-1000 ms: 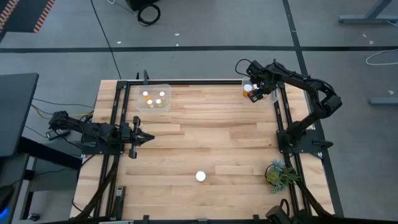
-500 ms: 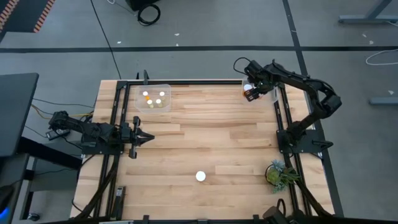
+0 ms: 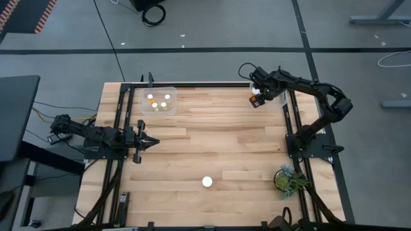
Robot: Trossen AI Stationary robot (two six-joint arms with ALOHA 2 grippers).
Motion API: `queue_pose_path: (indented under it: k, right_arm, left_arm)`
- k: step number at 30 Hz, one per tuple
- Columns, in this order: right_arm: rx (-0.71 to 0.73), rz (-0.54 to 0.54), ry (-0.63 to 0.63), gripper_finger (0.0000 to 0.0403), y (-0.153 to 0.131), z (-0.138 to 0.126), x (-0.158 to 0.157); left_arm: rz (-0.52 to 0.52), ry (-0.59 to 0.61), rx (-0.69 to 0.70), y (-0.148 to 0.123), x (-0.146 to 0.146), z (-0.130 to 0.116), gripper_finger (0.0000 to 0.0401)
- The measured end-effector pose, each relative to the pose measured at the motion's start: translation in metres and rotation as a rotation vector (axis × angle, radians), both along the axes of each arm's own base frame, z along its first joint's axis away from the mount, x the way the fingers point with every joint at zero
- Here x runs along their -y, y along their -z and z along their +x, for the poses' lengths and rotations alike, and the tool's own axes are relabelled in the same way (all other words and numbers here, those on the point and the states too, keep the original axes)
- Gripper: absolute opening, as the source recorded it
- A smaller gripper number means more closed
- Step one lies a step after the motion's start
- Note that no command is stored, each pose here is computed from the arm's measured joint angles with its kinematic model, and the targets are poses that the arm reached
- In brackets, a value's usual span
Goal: Pick and place medicine bottles into bin by pill shape (circle, oval)
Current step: Put the right orange capsule bottle into the right transparent bin
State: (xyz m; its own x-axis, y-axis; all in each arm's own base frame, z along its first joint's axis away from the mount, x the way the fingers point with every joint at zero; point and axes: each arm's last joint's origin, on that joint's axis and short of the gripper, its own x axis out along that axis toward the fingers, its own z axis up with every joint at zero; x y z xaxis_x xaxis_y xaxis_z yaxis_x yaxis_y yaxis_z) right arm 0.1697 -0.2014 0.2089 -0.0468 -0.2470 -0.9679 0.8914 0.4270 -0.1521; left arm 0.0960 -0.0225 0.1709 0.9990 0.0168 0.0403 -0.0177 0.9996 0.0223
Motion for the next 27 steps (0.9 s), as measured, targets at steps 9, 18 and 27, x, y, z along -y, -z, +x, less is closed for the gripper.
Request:
queue_pose_path:
  k: [9,18,27]
  right_arm:
    - [0.034,-0.004,-0.002,0.0227,0.003,0.0,0.002]
    - [0.068,-0.017,-0.003,0.0227,0.002,-0.001,0.007]
    - [0.045,0.024,0.04,0.0227,0.019,-0.018,0.008]
  left_arm:
    - [0.0,0.0,0.0,0.0,0.0,0.0,0.0024]
    - [0.0,0.0,0.0,0.0,0.0,0.0,0.0035]
    - [0.0,0.0,0.0,0.0,0.0,0.0,0.0026]
